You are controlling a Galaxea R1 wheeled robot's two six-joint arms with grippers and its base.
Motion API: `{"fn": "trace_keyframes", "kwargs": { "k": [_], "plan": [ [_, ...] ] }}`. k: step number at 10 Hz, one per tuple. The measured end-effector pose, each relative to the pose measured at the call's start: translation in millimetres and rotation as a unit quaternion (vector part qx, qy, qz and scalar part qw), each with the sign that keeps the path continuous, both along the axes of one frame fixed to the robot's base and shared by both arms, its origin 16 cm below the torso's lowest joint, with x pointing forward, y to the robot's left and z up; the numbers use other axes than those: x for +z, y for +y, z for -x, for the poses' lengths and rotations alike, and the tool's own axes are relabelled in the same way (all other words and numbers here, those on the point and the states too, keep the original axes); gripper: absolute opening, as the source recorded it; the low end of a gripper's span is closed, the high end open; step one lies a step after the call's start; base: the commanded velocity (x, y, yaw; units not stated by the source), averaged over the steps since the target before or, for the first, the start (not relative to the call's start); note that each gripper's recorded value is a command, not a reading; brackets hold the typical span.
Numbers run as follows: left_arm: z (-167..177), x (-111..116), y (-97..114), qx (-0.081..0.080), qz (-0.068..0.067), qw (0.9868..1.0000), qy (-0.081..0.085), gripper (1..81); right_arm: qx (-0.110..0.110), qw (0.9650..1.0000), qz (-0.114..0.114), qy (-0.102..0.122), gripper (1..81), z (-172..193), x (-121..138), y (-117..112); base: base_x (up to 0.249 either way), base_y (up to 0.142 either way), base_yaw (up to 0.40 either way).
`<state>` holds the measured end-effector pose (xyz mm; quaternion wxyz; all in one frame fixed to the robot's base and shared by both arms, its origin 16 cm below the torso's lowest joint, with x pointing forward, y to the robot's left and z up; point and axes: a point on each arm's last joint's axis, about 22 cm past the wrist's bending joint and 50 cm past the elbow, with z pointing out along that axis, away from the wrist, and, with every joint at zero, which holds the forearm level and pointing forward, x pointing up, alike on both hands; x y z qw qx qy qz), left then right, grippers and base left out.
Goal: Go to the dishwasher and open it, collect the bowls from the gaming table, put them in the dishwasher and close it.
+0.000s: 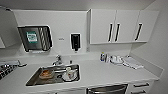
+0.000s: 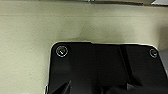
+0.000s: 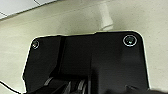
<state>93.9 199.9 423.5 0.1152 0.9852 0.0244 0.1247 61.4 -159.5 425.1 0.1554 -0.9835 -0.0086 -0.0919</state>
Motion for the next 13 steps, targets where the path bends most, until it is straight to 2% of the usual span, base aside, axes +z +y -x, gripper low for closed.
{"fn": "trace_keyframes", "kwargs": {
  "k": [2, 5, 7, 10, 11, 13],
  "plan": [
    [1, 0, 0, 0.0, 0.0, 1.0, 0.001, 81.1, 0.001, 1.0, 0.0, 0.002, 81.1, 2, 0, 0, 0.079, 0.0, 0.0],
    [-11, 1, 0, 0.0, 0.0, 1.0, -0.006, 81.1, -0.002, 1.0, 0.0, -0.009, 81.1, -13, 1, -1, 0.0, 0.0, 0.0],
    [3, 0, 0, 0.0, 0.0, 1.0, 0.002, 81.1, -0.004, 1.0, 0.0, 0.003, 81.1, 0, 0, -1, 0.0, 0.0, 0.0],
    [0, -1, 19, -0.004, -0.009, 1.0, -0.001, 81.1, -0.005, 0.9999, -0.01, 0.003, 81.1, -2, 2, 0, 0.0, 0.0, 0.0],
    [0, 0, 20, -0.007, -0.005, 1.0, -0.001, 81.1, -0.005, 0.9997, -0.022, 0.005, 81.1, 0, 4, 2, 0.0, 0.0, 0.0],
    [1, 4, 2, -0.012, 0.028, 0.9995, -0.001, 81.1, -0.011, 0.9984, -0.055, 0.008, 81.1, 0, 14, 11, 0.0, 0.0, 0.0]
  ]
}}
